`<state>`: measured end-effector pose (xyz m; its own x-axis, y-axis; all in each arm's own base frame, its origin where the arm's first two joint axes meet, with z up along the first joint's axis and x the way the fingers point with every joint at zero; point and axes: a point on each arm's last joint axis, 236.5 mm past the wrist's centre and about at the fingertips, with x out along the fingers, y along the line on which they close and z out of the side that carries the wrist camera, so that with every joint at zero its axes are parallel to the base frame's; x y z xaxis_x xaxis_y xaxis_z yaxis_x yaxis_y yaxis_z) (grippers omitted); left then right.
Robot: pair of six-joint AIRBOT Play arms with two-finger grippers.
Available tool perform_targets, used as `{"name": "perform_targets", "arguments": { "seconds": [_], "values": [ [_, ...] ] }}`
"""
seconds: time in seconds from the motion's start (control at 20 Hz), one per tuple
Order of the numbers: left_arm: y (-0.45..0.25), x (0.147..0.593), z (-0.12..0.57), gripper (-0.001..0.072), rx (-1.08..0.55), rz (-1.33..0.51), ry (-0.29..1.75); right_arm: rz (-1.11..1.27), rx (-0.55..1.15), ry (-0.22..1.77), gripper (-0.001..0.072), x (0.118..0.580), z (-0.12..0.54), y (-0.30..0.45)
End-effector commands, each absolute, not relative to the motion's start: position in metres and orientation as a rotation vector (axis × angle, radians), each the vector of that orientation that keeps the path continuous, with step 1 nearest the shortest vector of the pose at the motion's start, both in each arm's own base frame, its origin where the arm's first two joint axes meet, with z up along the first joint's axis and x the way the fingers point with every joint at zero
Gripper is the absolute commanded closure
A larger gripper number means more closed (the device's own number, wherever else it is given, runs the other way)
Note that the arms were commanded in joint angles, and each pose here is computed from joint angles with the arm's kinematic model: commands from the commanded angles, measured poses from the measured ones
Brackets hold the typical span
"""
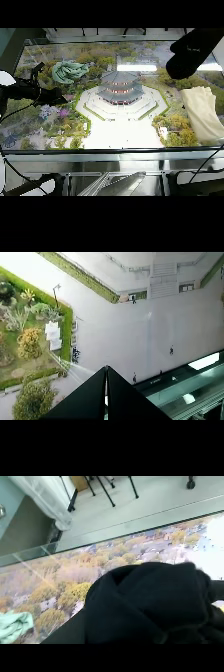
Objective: Fold the shirts.
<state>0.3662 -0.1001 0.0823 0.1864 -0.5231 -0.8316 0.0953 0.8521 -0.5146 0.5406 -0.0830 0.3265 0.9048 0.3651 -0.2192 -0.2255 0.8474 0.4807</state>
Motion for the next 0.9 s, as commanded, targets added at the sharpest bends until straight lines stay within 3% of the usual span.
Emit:
{"name": "perform_targets", "arguments": {
  "seconds": [0.0, 0.85],
  "values": [
    [-0.100, 0.369, 0.082, 0.0693, -0.401, -0.437, 1.310, 0.295, 0.479, 0.230, 0.0683, 0.551, 0.331, -0.113],
    [-0.100, 0.369, 0.082, 0.0693, -0.418, -0.424, 1.318, 0.204, 0.470, 0.216, 0.0683, 0.537, 0.306, -0.197]
  ]
}}
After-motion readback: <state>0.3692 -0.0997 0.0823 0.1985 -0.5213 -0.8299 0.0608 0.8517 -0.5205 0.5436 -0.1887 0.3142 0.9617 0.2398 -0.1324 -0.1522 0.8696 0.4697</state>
